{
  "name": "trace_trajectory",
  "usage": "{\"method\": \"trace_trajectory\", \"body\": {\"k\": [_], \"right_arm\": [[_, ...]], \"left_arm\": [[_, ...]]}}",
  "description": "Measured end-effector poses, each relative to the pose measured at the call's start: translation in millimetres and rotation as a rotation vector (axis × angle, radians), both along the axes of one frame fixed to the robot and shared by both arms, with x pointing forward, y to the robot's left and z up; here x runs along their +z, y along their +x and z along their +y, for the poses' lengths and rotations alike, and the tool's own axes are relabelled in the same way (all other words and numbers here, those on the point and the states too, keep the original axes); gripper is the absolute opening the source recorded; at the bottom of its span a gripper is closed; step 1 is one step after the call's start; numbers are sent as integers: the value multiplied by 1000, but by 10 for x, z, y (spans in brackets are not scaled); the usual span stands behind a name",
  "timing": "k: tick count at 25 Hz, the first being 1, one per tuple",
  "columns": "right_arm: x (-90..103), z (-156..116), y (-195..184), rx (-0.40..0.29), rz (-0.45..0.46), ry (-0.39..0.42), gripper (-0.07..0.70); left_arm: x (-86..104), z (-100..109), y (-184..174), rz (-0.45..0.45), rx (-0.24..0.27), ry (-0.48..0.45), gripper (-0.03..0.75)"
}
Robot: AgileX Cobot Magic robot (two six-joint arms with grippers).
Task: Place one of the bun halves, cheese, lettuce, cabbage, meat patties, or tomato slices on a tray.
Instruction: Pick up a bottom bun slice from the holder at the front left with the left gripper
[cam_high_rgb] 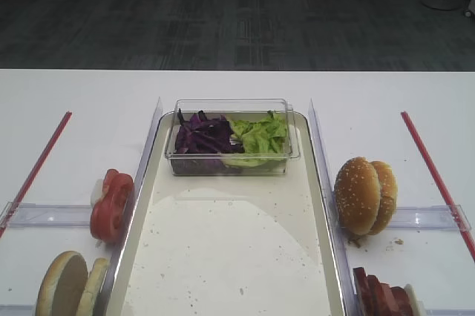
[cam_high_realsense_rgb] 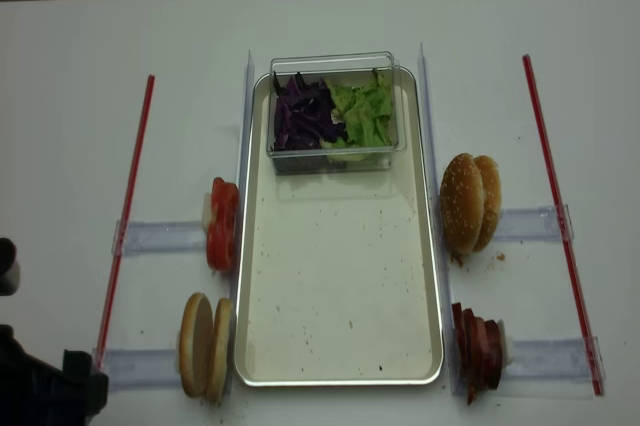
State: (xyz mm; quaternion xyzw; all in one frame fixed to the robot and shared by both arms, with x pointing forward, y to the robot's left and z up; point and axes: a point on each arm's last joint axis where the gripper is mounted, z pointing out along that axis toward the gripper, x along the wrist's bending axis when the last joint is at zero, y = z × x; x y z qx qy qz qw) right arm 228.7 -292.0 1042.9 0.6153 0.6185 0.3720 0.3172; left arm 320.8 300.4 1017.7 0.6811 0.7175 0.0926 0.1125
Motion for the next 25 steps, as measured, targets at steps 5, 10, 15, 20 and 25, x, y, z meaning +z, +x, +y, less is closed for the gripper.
{"method": "trace_trajectory", "body": {"k": [5,10,15,20,25], "right_arm": [[0,0,0,0,0,0,678],[1,0,1,0,-2,0,678],[1,0,1,0,-2,0,678],[1,0,1,0,-2,0,678],[1,0,1,0,-2,0,678]], "left_arm": [[-194,34,246,191,-5,33,599],[-321,43,386,268,-9,39,599],[-323,44,444,221,-9,40,599],[-268,44,484,197,-7,40,599],[-51,26,582,152,2,17,599]]}}
